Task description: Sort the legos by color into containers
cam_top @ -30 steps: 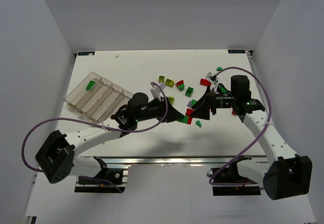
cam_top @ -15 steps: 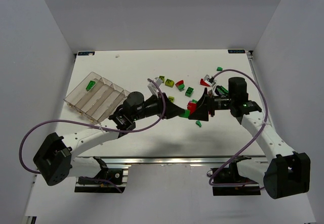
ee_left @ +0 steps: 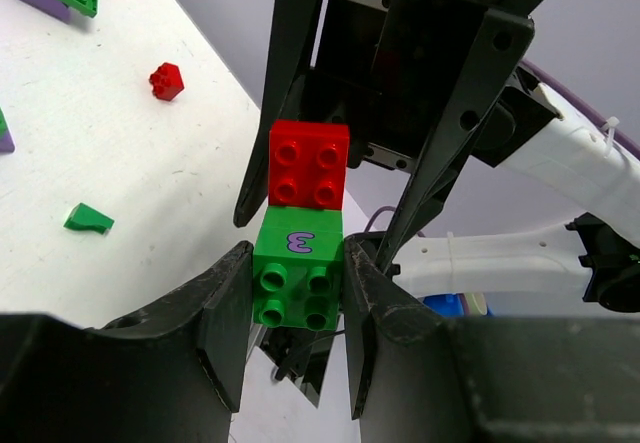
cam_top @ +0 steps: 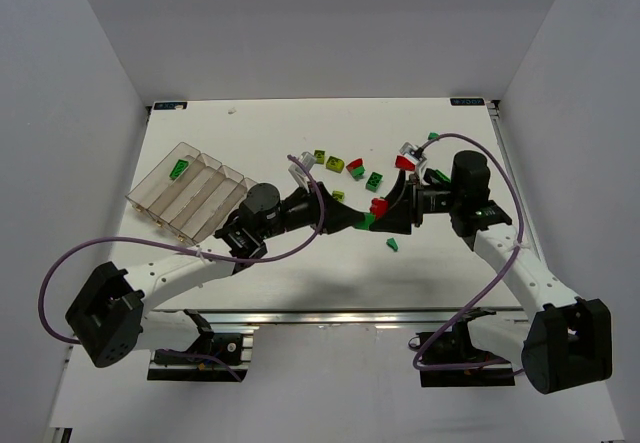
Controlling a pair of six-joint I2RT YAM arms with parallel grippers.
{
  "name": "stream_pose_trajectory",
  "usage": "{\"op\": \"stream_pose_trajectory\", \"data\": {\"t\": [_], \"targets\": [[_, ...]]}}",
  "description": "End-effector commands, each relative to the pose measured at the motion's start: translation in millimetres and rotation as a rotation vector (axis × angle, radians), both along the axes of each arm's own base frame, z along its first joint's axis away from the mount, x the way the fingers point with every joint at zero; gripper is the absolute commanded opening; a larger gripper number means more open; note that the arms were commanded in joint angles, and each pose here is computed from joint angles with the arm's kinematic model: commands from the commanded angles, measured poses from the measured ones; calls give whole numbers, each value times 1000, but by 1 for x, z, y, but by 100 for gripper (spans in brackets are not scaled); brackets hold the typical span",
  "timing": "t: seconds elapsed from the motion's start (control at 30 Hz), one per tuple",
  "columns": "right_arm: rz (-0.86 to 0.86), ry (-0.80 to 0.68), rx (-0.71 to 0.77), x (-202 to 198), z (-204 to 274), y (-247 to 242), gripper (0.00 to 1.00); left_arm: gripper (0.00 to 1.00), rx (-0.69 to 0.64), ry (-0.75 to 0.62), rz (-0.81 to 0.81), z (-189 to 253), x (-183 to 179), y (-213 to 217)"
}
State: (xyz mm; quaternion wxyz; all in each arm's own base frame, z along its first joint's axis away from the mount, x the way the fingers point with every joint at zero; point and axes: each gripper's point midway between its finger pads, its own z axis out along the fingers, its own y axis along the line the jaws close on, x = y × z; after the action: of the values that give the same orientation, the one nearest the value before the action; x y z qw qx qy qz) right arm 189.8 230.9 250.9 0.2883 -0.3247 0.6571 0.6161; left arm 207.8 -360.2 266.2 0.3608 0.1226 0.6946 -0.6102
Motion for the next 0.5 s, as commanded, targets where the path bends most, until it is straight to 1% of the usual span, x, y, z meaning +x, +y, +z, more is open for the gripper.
{"op": "stream_pose_trajectory", "data": {"t": [0.0,0.03,0.1,0.13,0.23,0.27,0.3,0.4,0.47], "targets": [[22,-56,43,-2,18,2,69,0,-49,-40,-7,19,-4,4],[24,-52,44,-3,18,2,65,0,-49,-42,-5,19,-4,4],[30,-59,50,-3,19,2,61,0,-50,-43,-2,19,-3,5],[34,-42,50,-5,17,2,56,0,-52,-45,-3,20,-3,4],[42,-42,60,-9,17,3,50,0,-54,-47,-5,21,-2,3],[40,-13,59,-11,14,3,49,0,-57,-51,-7,22,-2,3],[41,-28,67,-11,16,3,48,0,-58,-49,-10,22,-2,2],[36,-5,71,-14,16,4,48,0,-58,-47,-11,21,-1,2],[28,-17,76,-12,18,5,36,0,-60,-46,-13,21,-2,2]]}}
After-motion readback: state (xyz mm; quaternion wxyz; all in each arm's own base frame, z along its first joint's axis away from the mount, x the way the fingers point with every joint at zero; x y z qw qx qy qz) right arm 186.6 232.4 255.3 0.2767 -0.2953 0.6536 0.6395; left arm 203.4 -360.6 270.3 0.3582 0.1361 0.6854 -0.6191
